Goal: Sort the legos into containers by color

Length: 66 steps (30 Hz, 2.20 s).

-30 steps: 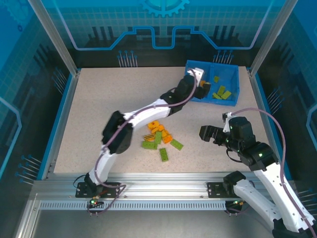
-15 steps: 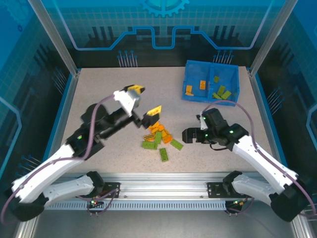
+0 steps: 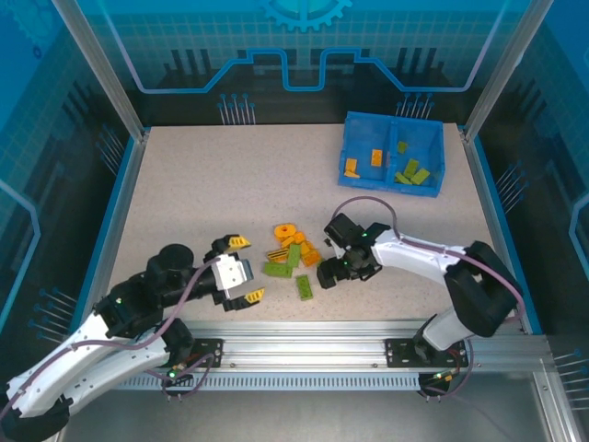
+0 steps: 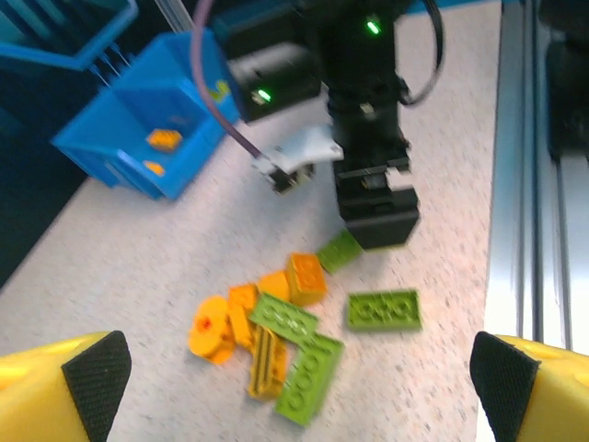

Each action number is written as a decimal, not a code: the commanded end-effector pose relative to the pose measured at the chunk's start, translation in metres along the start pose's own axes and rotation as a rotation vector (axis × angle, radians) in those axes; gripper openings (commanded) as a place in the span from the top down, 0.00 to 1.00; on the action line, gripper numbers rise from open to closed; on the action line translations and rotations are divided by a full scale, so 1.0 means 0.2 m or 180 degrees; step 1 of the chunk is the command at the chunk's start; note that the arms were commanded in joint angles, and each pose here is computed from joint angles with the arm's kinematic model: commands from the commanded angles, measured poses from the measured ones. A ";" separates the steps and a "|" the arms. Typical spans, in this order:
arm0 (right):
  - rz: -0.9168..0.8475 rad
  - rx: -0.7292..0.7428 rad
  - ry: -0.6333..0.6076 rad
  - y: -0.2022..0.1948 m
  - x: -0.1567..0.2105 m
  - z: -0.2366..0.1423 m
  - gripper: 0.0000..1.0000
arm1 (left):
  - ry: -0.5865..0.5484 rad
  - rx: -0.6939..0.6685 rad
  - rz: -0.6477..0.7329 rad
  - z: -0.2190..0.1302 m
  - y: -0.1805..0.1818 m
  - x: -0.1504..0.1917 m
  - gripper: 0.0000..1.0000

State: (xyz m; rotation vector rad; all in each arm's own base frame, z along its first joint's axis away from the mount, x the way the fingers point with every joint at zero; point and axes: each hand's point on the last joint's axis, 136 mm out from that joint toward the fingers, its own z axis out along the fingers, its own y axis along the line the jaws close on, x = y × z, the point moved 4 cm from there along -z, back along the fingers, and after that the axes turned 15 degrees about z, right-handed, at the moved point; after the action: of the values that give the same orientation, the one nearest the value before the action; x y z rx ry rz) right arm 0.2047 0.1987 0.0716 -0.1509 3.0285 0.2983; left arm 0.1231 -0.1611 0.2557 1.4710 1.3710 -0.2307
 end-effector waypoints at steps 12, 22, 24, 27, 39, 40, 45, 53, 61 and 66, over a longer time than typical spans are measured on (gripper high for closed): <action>-0.0254 0.0390 0.0014 0.09 -0.09 0.13 0.46 | -0.0119 -0.0058 0.0033 0.05 -0.07 0.08 0.01; -0.0102 0.0556 -0.0095 0.04 -0.03 0.09 0.64 | -0.0166 -0.0053 0.0096 0.05 -0.08 0.08 0.01; -0.0052 0.0470 -0.0200 0.04 -0.03 0.05 0.66 | -0.0185 -0.0060 0.0101 0.04 -0.08 0.07 0.01; 0.0027 0.0371 -0.0421 0.04 -0.04 -0.04 0.68 | -0.0211 -0.0103 0.0098 0.03 -0.07 0.07 0.01; 0.0886 -0.0068 -0.1595 -0.21 -0.33 -0.60 0.68 | -0.0219 -0.0355 -0.0008 0.02 -0.02 0.06 0.01; 0.1006 -0.0113 -0.1648 -0.27 -0.37 -0.63 0.68 | -0.0214 -0.0369 -0.0011 0.02 -0.01 0.06 0.01; 0.1488 -0.0151 -0.1972 -0.54 -0.60 -0.76 0.68 | -0.0199 -0.0365 -0.0037 0.02 -0.02 0.07 0.01; 0.2066 -0.0152 -0.2133 -0.94 -1.05 -0.80 0.69 | -0.0113 -0.0370 -0.0023 0.02 -0.03 0.10 0.01; 0.2343 0.0108 -0.1857 -1.22 -1.45 -0.61 0.68 | -0.0014 -0.0608 -0.0205 0.02 0.02 0.13 0.01; 0.2376 0.0191 -0.1668 -1.30 -1.61 -0.51 0.65 | 0.0078 -0.0742 -0.0292 0.03 0.05 0.15 0.01</action>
State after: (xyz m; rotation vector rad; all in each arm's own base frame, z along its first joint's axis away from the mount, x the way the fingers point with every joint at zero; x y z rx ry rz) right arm 0.5412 -0.0394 0.1647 0.9015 2.3711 0.2693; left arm 0.1360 -0.1472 0.2325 1.2959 1.4088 -0.1303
